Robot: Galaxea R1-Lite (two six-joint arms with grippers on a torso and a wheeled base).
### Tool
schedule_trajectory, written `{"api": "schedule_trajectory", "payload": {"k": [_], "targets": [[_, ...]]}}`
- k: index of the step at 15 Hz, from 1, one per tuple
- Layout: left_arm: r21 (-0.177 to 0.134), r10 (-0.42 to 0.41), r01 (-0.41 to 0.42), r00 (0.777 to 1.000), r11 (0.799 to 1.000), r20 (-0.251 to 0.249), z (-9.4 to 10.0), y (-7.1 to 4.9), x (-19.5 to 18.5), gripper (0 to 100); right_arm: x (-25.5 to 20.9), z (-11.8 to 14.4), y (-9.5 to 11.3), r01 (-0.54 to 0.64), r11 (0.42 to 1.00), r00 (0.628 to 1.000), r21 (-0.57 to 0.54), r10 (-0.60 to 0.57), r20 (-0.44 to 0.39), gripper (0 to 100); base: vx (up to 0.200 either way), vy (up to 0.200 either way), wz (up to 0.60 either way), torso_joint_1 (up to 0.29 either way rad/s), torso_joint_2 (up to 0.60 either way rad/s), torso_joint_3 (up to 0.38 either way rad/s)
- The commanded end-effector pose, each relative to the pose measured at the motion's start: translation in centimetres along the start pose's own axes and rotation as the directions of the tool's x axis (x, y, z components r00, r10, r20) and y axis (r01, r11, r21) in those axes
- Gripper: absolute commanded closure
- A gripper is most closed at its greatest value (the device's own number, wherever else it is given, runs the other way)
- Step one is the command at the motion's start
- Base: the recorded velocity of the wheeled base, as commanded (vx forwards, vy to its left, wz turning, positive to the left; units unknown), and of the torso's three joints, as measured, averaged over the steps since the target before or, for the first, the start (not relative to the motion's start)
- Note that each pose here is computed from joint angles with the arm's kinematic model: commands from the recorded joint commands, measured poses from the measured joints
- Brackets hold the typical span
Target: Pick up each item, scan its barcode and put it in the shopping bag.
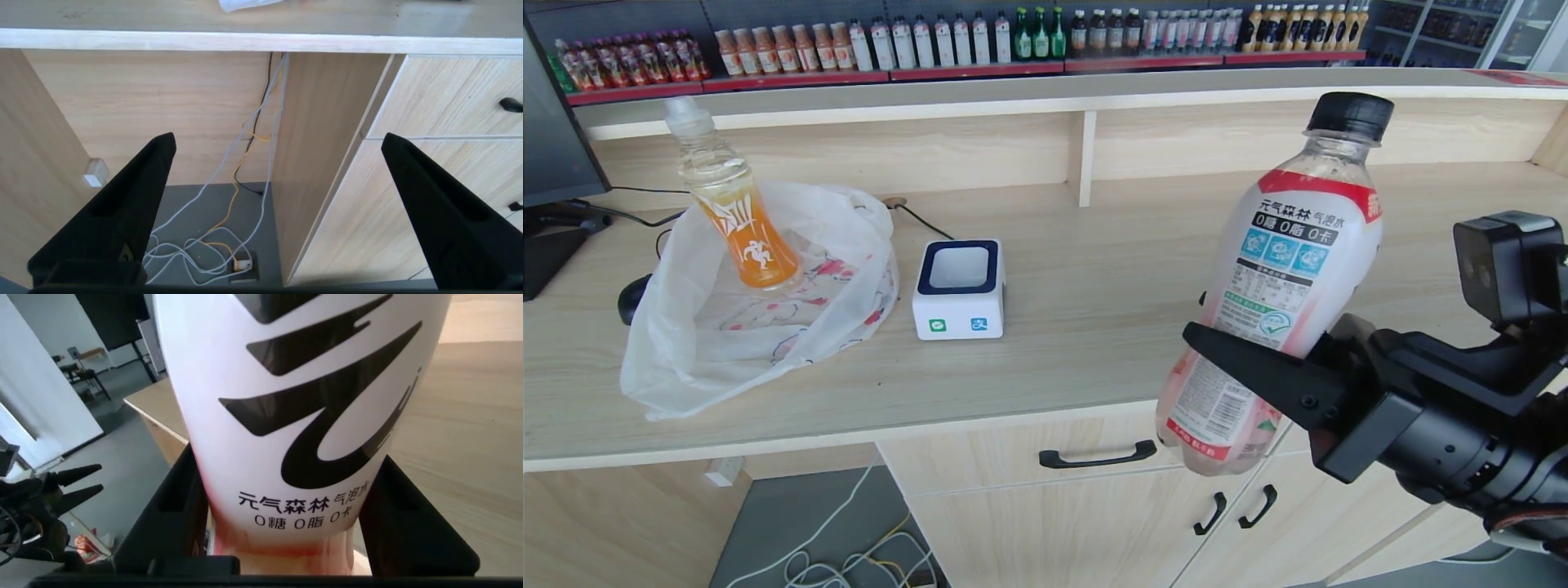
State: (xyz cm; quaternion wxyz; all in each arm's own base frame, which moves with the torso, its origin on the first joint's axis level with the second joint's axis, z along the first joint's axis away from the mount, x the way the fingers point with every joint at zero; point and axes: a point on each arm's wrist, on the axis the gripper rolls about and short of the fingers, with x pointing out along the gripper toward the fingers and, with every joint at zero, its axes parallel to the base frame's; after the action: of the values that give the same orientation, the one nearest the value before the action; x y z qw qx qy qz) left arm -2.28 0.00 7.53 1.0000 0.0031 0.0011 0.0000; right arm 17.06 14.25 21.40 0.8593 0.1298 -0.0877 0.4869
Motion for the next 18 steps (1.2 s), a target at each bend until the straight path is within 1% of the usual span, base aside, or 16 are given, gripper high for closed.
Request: {"api": "schedule_trajectory", "payload": {"k": [1, 4, 5, 6, 7, 8, 10, 11, 13, 14, 15, 17, 18], "targets": [[0.0, 0.0, 0.0, 1.0, 1.0, 0.001, 0.0, 0.0, 0.0, 0, -0.2, 0.2, 0.0, 0.009, 0.999, 1.0, -0.031, -0.008, 0.007, 100, 0.0, 0.0, 0.0, 0.0, 0.0, 0.0], [0.001, 0.0, 0.0, 1.0, 1.0, -0.001, 0.0, 0.0, 0.0, 0, -0.5, -0.3, -0.3, 0.135, 0.988, 0.991, -0.078, -0.135, 0.012, 100, 0.0, 0.0, 0.0, 0.0, 0.0, 0.0], [0.0, 0.0, 0.0, 1.0, 1.0, -0.001, 0.0, 0.0, 0.0, 0, -0.5, -0.3, -0.5, 0.187, 0.976, 0.982, -0.115, -0.186, 0.021, 100, 0.0, 0.0, 0.0, 0.0, 0.0, 0.0], [0.0, 0.0, 0.0, 1.0, 1.0, -0.001, 0.0, 0.0, 0.0, 0, -0.5, -0.4, -0.6, 0.213, 0.968, 0.977, -0.133, -0.212, 0.023, 100, 0.0, 0.0, 0.0, 0.0, 0.0, 0.0], [0.0, 0.0, 0.0, 1.0, 1.0, -0.001, 0.0, 0.0, 0.0, 0, -0.6, -0.6, -0.7, 0.272, 0.946, 0.962, -0.178, -0.272, 0.028, 100, 0.0, 0.0, 0.0, 0.0, 0.0, 0.0], [0.0, 0.0, 0.0, 1.0, 1.0, -0.001, 0.0, 0.0, 0.0, 0, -0.6, -0.7, -0.9, 0.321, 0.926, 0.946, -0.196, -0.321, 0.036, 100, 0.0, 0.0, 0.0, 0.0, 0.0, 0.0], [0.0, 0.0, 0.0, 1.0, 1.0, -0.001, 0.0, 0.0, 0.0, 0, -0.5, -0.3, -1.4, 0.446, 0.861, 0.894, -0.245, -0.44, 0.083, 100, 0.0, 0.0, 0.0, 0.0, 0.0, 0.0], [0.0, 0.0, 0.0, 1.0, 1.0, -0.001, 0.0, 0.0, 0.0, 0, -0.5, 0.1, -1.4, 0.475, 0.836, 0.879, -0.274, -0.465, 0.106, 100, 0.0, 0.0, 0.0, 0.0, 0.0, 0.0], [0.001, 0.0, 0.0, 1.0, 1.0, 0.001, 0.0, 0.0, 0.0, 0, -0.6, 0.7, -1.8, 0.507, 0.792, 0.86, -0.339, -0.493, 0.134, 100, 0.0, 0.0, 0.0, 0.0, 0.0, 0.0], [0.001, 0.0, 0.0, 1.0, 1.0, 0.001, 0.0, 0.0, 0.0, 0, -0.7, 1.2, -2.4, 0.536, 0.762, 0.842, -0.365, -0.516, 0.158, 100, 0.0, 0.0, 0.0, 0.0, 0.0, 0.0], [0.0, 0.0, 0.0, 1.0, 1.0, 0.001, 0.0, 0.0, 0.0, 0, -0.9, 1.4, -2.5, 0.543, 0.755, 0.837, -0.368, -0.522, 0.166, 100, 0.0, 0.0, 0.0, 0.0, 0.0, 0.0], [-0.002, 0.0, 0.0, 1.0, 1.0, 0.001, 0.0, 0.0, 0.0, 0, -1.0, 2.0, -2.5, 0.565, 0.723, 0.823, -0.398, -0.533, 0.199, 100, 0.0, 0.0, 0.0, 0.0, 0.0, 0.0], [-0.003, 0.002, -0.002, 1.0, 1.0, -0.001, 0.0, 0.0, 0.0, 0, -0.9, 2.1, -2.6, 0.601, 0.699, 0.796, -0.387, -0.565, 0.215, 100, 0.0, 0.0, 0.0, 0.0, 0.0, 0.0]]}}
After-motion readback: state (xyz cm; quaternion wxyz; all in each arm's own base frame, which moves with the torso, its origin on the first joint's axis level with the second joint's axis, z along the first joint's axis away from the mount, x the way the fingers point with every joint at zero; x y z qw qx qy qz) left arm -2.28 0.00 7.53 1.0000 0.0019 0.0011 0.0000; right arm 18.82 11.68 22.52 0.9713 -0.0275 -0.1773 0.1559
